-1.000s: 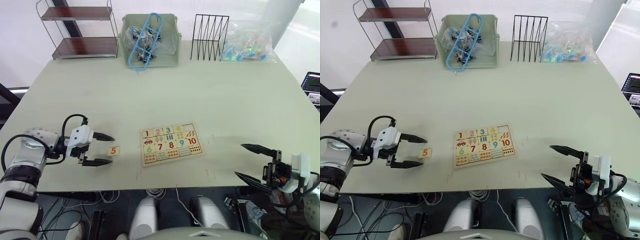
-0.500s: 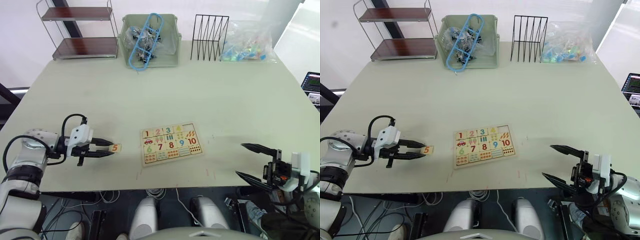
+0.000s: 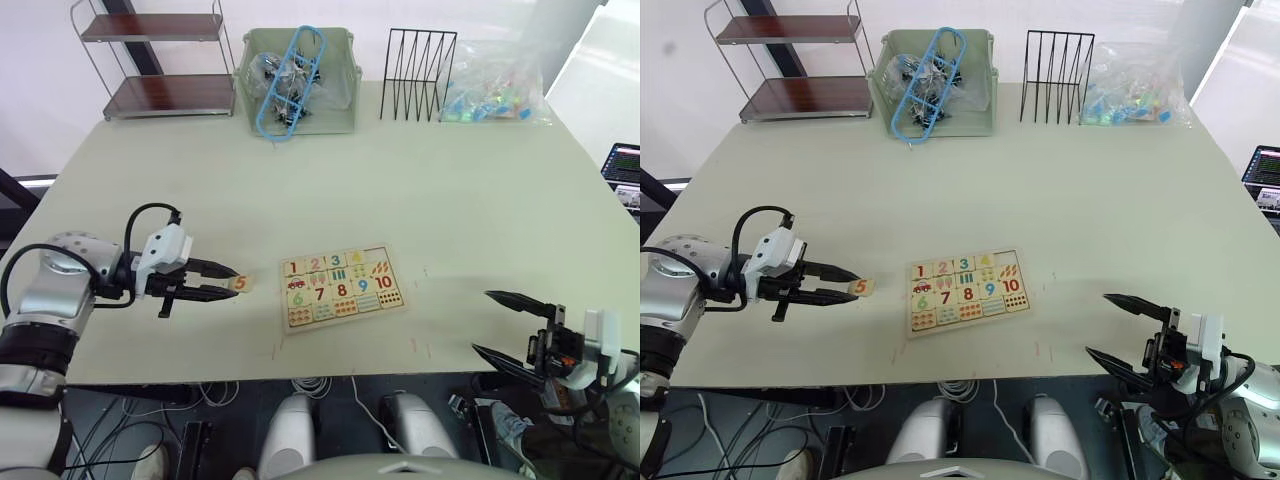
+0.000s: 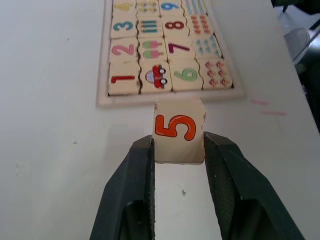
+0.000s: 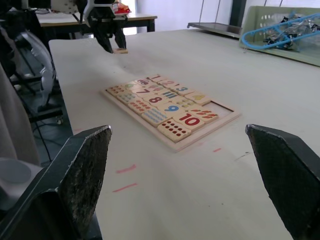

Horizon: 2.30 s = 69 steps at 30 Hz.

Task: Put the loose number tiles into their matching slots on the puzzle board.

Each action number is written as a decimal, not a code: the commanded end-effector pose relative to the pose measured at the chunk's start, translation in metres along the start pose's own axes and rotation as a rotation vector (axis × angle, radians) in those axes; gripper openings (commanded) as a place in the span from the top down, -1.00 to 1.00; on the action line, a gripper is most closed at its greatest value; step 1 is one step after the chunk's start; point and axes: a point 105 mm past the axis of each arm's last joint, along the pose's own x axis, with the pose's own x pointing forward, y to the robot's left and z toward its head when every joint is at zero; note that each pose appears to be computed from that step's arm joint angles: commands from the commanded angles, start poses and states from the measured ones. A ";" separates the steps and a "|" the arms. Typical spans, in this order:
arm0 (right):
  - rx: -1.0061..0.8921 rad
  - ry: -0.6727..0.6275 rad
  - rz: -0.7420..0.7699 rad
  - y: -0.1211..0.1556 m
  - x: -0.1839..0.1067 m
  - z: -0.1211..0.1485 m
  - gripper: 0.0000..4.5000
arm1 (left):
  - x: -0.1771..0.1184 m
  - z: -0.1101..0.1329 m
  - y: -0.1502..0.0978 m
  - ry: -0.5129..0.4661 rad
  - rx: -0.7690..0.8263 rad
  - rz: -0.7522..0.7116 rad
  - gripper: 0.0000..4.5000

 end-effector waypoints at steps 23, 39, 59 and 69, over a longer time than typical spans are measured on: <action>-0.093 -0.061 -0.089 -0.005 0.007 0.022 -1.00 | 0.058 0.126 0.038 -0.018 0.061 0.061 0.58; -0.105 -0.048 -0.141 -0.003 0.000 0.025 -1.00 | 0.132 0.134 0.051 0.150 0.127 0.015 0.58; -0.109 -0.055 -0.149 0.002 0.006 0.025 -1.00 | 0.185 0.138 0.056 0.420 0.128 0.018 0.58; -0.113 -0.057 -0.152 0.003 0.008 0.024 -1.00 | 0.192 0.134 0.062 0.462 0.132 0.042 0.58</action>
